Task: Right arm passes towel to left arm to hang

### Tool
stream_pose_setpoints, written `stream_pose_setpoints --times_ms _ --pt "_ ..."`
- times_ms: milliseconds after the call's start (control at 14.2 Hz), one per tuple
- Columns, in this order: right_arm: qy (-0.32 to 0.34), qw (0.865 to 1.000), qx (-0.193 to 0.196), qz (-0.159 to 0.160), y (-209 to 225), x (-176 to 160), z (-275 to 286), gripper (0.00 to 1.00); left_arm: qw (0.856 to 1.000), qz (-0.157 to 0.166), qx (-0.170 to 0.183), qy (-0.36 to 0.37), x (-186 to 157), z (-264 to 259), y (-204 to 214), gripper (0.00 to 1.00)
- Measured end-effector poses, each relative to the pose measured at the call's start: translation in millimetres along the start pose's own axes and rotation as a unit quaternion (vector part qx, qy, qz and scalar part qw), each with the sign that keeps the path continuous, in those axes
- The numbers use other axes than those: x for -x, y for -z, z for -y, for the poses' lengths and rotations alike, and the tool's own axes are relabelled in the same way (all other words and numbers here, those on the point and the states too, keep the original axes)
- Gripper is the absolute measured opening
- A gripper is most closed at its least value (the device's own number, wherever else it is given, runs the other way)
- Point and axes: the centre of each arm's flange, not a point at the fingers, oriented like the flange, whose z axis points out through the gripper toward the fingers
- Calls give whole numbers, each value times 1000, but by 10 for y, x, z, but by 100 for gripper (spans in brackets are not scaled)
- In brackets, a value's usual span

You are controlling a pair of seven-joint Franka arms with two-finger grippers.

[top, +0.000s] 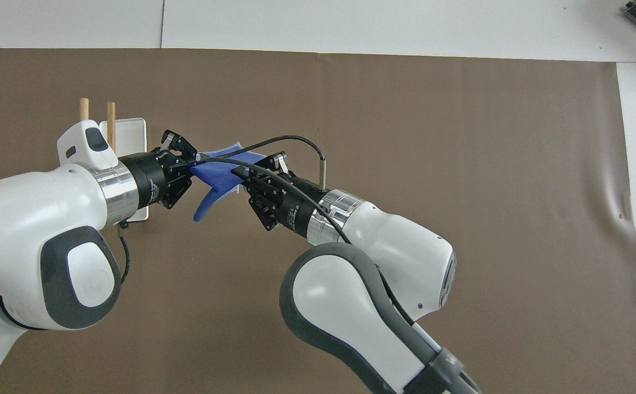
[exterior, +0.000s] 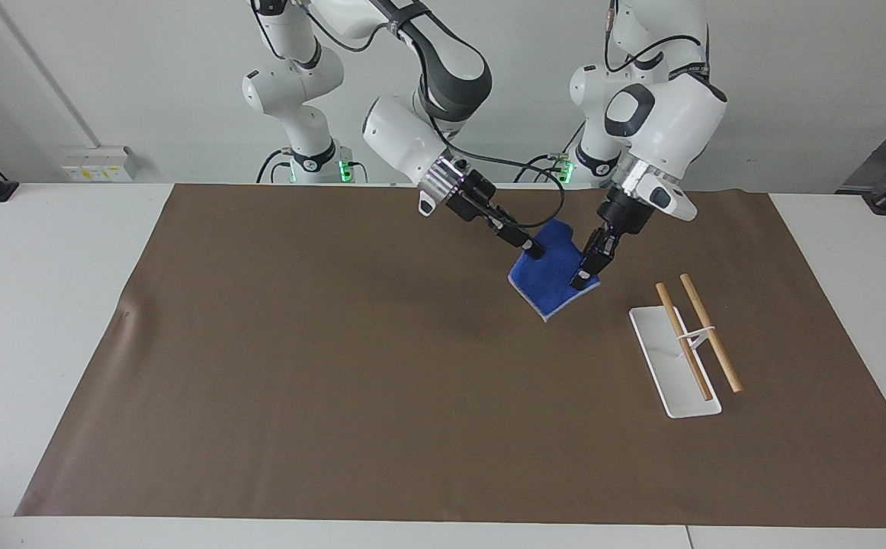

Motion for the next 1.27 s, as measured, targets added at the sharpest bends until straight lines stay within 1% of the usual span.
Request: stream_pose_setpoints --times_ms 70,141,211,281,422,493,563,633,704,844,1126,1196,1267 --pt "0 1000 0 0 -1 -1 -1 4 1000 0 0 -17 -4 0 1 2" --pt "0 1000 0 0 -2 -2 -2 8 1000 0 0 -28 -7 1 2 2" --pt "1 1000 0 0 -2 -2 -1 8 999 0 0 -34 -8 1 2 2" --pt "8 1000 0 -1 0 -4 2 12 999 0 0 -37 -8 1 2 2" --pt "54 999 -2 -4 15 -36 24 35 999 0 0 -40 -9 1 2 2" --pt "87 996 -4 -8 35 -85 49 45 999 0 0 -41 -9 1 2 2" --pt "125 992 -6 -15 59 -156 68 58 999 0 0 -41 -10 1 3 2" --pt "162 986 -9 -29 94 -248 81 67 999 -1 0 -41 -13 1 3 2" --pt "196 980 -9 -43 126 -345 81 80 999 -1 0 -42 -15 2 3 2" --pt "261 963 -5 -68 193 -555 74 100 998 -1 0 -64 -23 3 3 2" --pt "376 919 10 -117 446 -1135 176 100 992 -3 0 -125 -69 8 14 2" --pt "401 907 14 -129 529 -1279 231 100 991 -4 0 -130 -90 11 19 2" --pt "431 891 22 -141 619 -1415 307 100 991 -9 0 -135 -145 15 37 2"
